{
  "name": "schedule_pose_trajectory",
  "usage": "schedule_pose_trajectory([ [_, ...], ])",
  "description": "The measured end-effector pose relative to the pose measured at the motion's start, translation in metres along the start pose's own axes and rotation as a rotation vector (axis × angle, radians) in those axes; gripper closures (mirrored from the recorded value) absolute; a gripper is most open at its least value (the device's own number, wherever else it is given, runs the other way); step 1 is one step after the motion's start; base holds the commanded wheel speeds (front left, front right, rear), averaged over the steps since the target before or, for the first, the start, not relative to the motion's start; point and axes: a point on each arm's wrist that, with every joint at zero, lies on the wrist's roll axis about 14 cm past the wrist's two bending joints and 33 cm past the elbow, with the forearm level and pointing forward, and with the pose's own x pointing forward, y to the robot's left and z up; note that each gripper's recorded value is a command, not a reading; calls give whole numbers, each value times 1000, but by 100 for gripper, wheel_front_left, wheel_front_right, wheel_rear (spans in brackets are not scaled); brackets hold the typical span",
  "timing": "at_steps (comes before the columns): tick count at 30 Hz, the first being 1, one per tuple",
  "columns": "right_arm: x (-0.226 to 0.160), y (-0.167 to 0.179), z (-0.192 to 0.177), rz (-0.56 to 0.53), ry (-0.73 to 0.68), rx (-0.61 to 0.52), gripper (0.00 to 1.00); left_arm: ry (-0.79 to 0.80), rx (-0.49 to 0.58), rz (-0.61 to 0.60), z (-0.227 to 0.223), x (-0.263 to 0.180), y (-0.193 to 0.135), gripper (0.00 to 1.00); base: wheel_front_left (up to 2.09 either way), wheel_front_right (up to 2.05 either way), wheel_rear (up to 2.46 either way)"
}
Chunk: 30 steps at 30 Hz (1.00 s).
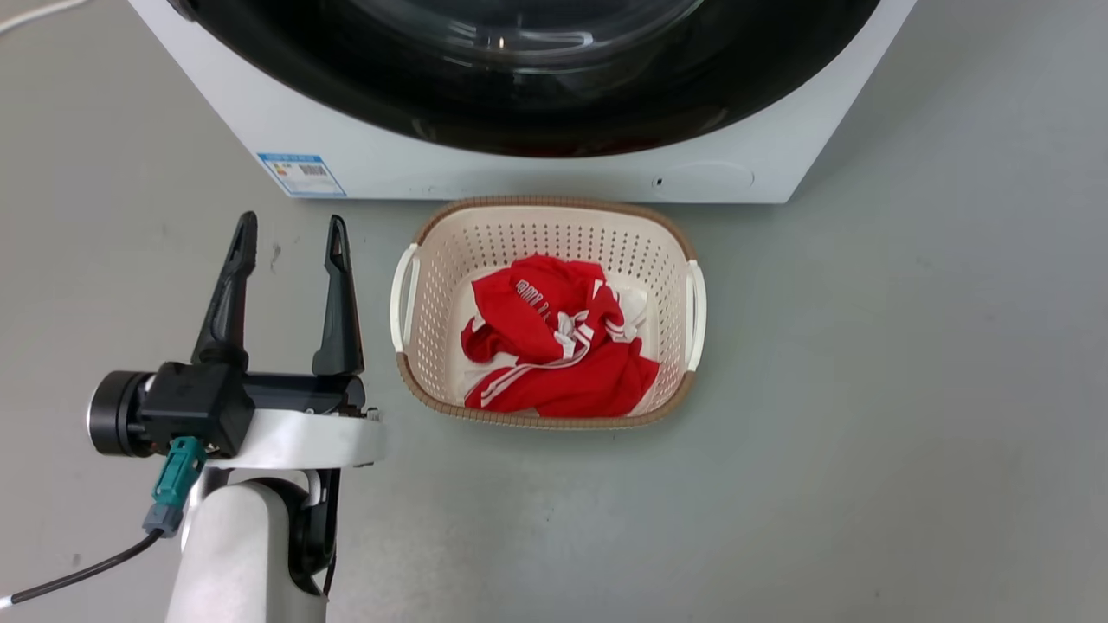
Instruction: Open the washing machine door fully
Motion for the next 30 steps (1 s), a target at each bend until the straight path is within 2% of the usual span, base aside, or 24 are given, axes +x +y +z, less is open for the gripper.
schedule_pose_trajectory([
  [8, 37, -9, -35, -38, 123, -44, 100, 22, 3, 4, -19, 12, 3, 0, 0, 0, 0],
  [15, 50, -25, -58, -72, 200, -63, 100, 43, 3, 6, -31, 17, 4, 0, 0, 0, 0],
  [18, 49, -28, -65, -81, 243, -88, 100, 38, 3, 5, -30, 20, 3, 0, 0, 0, 0],
  [22, 44, -24, -73, -72, 300, -66, 100, 30, -4, 5, -26, 20, 1, 0, 0, 0, 0],
  [30, 13, -16, -99, -55, 458, -36, 100, 13, -11, 8, -11, 12, -1, 0, 0, 0, 0],
])
